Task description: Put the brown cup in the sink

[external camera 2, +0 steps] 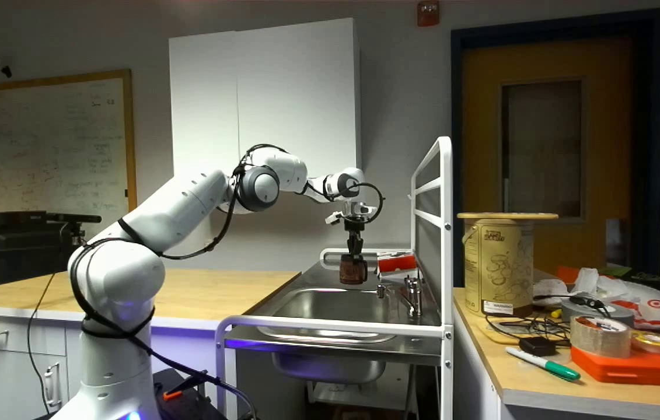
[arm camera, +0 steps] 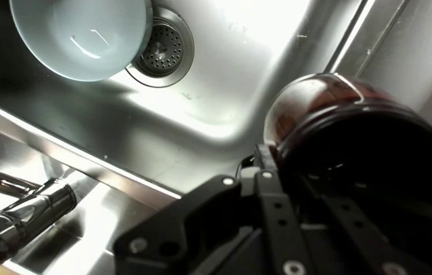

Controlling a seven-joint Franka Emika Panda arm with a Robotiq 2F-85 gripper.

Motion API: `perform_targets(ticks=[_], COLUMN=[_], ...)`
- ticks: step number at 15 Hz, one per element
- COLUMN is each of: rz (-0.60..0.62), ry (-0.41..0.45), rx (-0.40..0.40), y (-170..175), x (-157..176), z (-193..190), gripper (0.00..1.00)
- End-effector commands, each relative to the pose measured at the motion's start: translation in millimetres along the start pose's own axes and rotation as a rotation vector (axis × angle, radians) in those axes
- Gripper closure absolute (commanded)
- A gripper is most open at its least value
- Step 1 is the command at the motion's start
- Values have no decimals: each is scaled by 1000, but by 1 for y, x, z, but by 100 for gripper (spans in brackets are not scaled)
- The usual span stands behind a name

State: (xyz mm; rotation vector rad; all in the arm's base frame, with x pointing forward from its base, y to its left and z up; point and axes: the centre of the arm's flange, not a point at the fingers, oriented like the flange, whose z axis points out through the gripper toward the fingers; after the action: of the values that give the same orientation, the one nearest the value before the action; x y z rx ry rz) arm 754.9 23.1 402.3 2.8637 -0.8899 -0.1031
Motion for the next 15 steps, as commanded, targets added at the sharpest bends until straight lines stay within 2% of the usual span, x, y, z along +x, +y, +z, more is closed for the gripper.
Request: perform_targets(ticks=[1, 4, 13, 15], rz=[71, 112, 205, 227], ry=[-14, -37, -30, -48], rx=[-5, -7, 115, 113], y=[33, 53, 129, 149], x=[-25, -27, -50, -55], z=[14, 40, 71, 95], gripper=[94, 94, 94, 94])
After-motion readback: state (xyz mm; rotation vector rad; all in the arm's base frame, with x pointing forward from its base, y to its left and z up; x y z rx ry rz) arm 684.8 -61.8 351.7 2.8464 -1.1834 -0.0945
